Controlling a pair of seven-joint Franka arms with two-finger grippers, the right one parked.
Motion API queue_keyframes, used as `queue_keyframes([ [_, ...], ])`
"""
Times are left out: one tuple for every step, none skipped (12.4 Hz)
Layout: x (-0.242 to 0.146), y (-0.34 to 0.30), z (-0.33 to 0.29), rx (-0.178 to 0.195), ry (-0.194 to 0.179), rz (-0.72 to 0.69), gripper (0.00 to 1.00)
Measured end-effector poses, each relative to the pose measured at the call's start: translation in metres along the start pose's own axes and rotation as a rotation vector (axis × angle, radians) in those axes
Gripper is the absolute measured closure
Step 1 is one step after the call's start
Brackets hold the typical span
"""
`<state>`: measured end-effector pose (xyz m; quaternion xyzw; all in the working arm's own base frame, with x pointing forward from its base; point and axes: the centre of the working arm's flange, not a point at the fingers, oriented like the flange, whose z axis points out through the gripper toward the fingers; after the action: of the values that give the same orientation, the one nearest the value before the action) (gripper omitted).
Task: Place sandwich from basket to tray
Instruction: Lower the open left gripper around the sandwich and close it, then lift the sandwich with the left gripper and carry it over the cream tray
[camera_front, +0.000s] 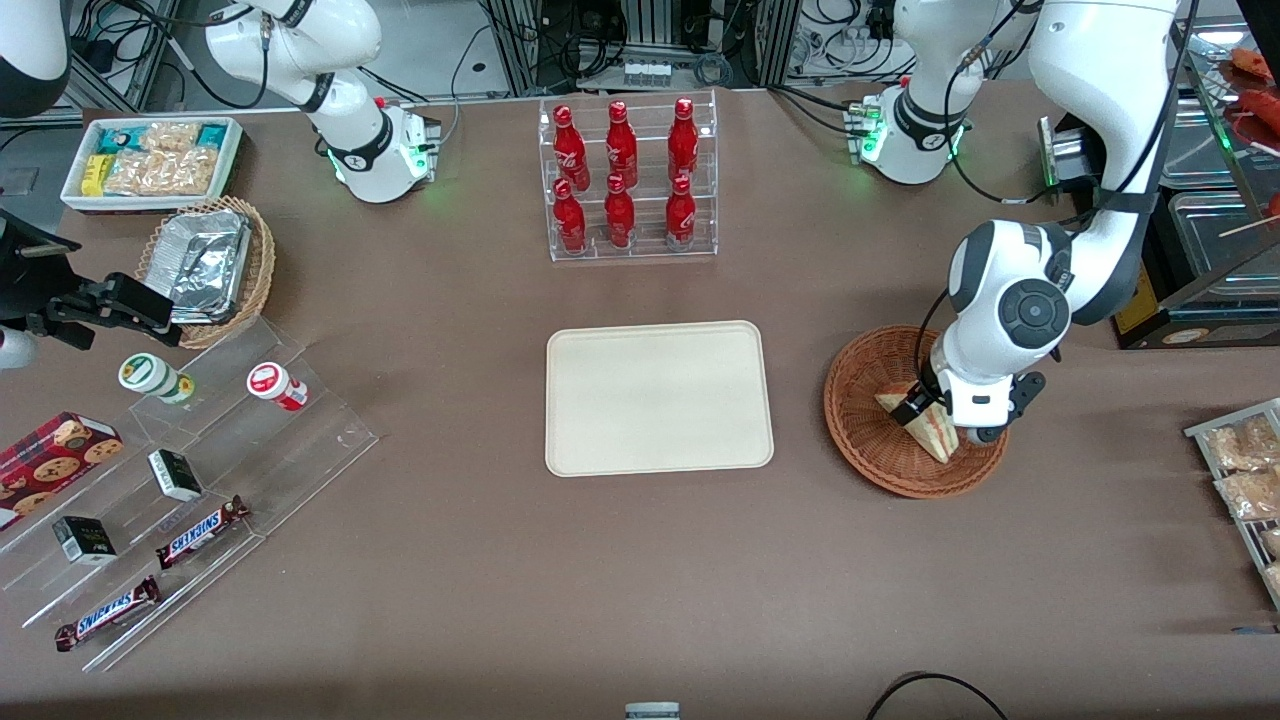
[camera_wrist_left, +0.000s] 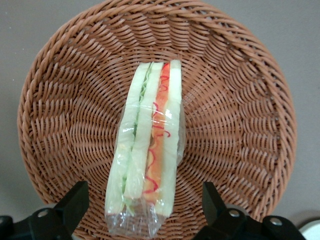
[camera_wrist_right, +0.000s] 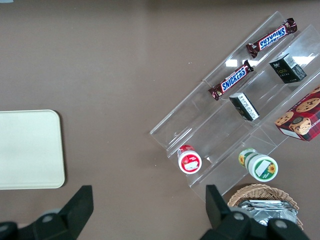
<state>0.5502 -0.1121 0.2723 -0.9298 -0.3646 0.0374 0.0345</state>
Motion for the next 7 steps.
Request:
queue_keyframes([
  [0.002,0.0,0.004,-0.002,0.0,-0.002,0.0],
  [0.003,0.001,0.008,-0.008,0.002,-0.005,0.0],
  [0.004,0.001,0.012,-0.007,0.0,-0.007,0.04],
  [0.005,0.001,0.017,-0.004,-0.003,-0.013,0.05],
  [0.005,0.001,0.021,-0.002,-0.006,-0.023,0.16],
  [0.005,0.001,0.025,0.003,-0.01,-0.036,0.29],
  [0.004,0.001,0.028,0.007,-0.014,-0.043,0.44],
])
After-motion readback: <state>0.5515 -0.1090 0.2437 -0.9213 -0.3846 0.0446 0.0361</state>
